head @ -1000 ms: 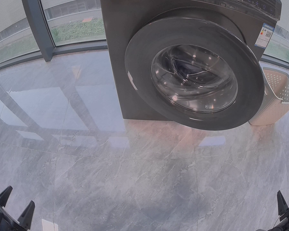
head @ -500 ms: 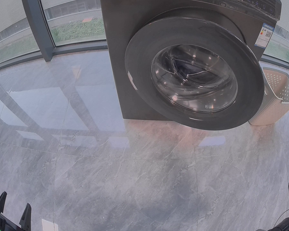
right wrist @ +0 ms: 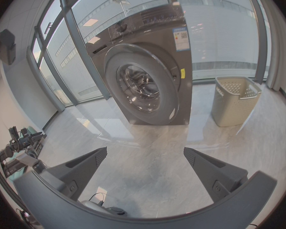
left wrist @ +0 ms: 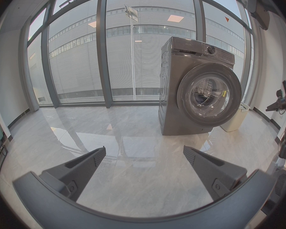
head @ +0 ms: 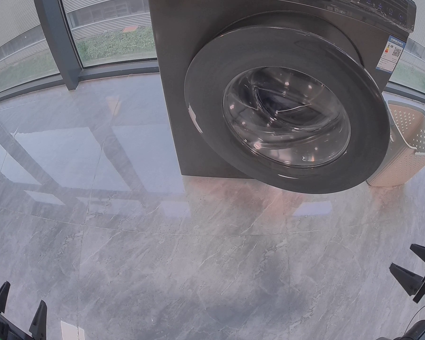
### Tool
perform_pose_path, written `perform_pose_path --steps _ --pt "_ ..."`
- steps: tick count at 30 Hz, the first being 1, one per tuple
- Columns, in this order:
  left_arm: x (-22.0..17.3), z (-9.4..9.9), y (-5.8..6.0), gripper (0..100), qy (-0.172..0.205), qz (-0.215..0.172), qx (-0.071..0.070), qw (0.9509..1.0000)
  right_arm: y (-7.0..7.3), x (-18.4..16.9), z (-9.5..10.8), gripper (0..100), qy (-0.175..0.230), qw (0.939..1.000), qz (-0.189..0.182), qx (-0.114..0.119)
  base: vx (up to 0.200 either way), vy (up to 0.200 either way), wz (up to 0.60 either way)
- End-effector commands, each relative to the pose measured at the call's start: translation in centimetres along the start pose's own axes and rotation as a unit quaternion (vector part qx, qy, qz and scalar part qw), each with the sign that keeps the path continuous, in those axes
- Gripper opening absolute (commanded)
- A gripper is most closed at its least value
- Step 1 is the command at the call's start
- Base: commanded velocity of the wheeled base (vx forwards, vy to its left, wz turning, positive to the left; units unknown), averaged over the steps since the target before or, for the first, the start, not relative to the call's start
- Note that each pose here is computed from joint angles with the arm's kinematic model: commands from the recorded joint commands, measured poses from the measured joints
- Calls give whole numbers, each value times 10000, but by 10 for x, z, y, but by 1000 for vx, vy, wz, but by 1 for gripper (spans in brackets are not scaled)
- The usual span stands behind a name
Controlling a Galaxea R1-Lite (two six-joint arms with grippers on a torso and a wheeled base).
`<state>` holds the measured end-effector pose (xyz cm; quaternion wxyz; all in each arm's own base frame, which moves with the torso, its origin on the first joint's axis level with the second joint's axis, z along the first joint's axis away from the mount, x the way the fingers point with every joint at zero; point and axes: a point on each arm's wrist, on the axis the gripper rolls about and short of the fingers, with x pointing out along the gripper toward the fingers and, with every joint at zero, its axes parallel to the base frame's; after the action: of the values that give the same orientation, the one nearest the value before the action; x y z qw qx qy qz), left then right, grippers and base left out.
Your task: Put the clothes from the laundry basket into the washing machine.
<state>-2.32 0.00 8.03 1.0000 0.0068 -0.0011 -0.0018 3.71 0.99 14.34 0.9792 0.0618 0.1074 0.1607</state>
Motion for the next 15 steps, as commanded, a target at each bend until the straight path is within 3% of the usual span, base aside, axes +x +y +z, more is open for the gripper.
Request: perform_pose_path --steps 1,6,11,15 --pt "1 -5 0 100 33 -21 24 10000 4 69 27 100 815 9946 586 254 0 -200 0" --pt "1 -5 0 100 33 -21 24 10000 21 106 41 100 783 9889 1032 731 0 -200 0" --pt "0 -5 0 100 26 -21 39 10000 38 130 52 100 515 9859 1181 1069 0 -200 0" --pt "0 -5 0 100 25 -28 55 10000 47 142 60 100 434 9819 1281 1325 0 0 0"
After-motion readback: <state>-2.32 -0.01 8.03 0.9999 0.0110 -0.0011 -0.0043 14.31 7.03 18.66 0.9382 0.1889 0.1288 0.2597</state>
